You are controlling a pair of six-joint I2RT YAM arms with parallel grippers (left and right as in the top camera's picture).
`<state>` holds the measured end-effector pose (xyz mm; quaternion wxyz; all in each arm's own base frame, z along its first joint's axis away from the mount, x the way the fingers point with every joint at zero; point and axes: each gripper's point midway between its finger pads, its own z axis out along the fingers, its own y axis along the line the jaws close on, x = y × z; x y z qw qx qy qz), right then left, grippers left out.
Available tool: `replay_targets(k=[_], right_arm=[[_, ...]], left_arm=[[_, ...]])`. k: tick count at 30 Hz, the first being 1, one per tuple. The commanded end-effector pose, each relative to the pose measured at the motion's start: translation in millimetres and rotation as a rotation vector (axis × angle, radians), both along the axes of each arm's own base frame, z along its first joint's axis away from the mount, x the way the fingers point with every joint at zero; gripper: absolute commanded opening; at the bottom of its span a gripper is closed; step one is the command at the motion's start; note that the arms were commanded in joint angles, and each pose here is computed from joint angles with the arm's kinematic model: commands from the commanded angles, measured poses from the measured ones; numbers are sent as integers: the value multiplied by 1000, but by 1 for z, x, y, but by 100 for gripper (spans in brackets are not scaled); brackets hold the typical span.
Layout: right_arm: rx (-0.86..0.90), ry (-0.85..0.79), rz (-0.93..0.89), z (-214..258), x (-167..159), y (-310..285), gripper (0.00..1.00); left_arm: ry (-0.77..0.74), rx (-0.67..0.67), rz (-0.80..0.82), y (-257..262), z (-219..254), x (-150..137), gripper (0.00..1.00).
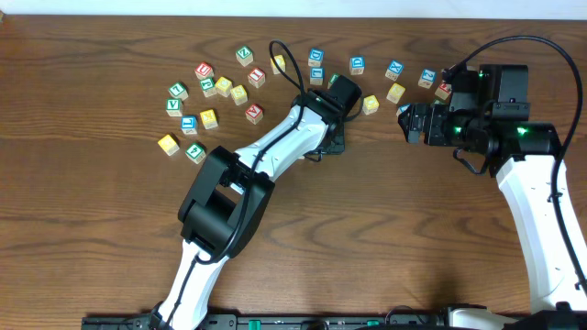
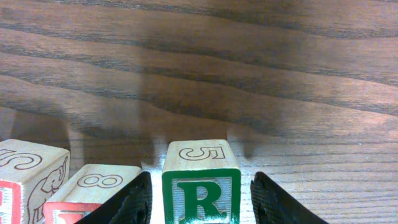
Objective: Spell out NEURIPS
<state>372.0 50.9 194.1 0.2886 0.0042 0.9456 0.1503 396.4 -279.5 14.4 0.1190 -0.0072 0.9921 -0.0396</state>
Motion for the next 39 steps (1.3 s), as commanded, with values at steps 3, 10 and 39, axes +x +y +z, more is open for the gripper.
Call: replay_targets(k=[3, 10, 39], right_arm=[[9, -5, -2, 4, 4, 3, 99], [9, -6, -2, 4, 4, 3, 99], [31, -47, -17, 11, 13, 4, 98]], left_arm=[[-36, -20, 16, -2, 18, 9, 51], [-107, -64, -2, -4, 60, 14, 51], [-396, -102, -36, 71, 217, 24, 50]])
